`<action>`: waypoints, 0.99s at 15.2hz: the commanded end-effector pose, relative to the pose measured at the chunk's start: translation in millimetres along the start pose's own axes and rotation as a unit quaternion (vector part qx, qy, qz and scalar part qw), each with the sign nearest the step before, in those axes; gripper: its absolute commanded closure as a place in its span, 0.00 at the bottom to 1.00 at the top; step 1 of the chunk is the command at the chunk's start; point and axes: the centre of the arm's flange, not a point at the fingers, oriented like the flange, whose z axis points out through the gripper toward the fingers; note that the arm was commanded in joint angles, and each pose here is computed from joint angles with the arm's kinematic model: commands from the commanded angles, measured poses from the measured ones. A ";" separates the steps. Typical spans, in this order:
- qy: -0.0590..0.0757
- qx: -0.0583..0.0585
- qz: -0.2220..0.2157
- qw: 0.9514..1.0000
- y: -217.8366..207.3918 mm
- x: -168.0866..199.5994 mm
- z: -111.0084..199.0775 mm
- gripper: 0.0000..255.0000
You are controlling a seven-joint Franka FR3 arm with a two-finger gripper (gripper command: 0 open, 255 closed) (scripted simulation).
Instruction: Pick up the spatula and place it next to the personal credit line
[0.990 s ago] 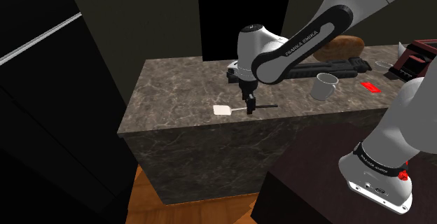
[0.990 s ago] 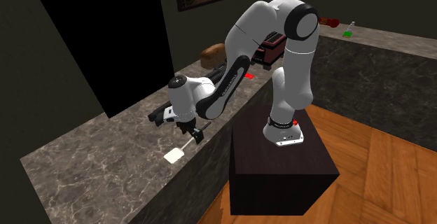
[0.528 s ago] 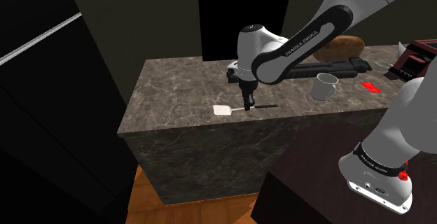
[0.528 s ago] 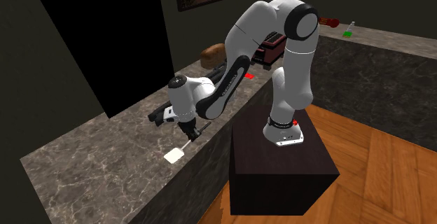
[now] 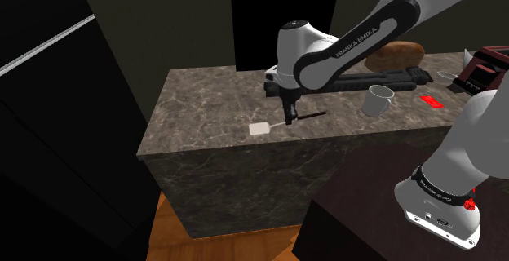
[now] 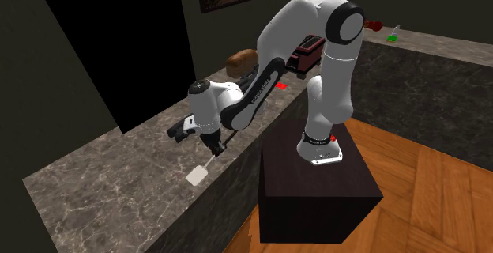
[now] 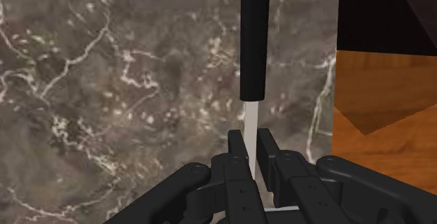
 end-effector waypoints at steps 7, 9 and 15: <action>0.000 0.000 0.000 1.000 0.5 -2.8 -42.1 1.00; 0.000 0.000 0.000 1.000 0.5 -3.5 -52.6 1.00; 0.000 0.000 0.000 1.000 5.2 -56.6 -59.2 1.00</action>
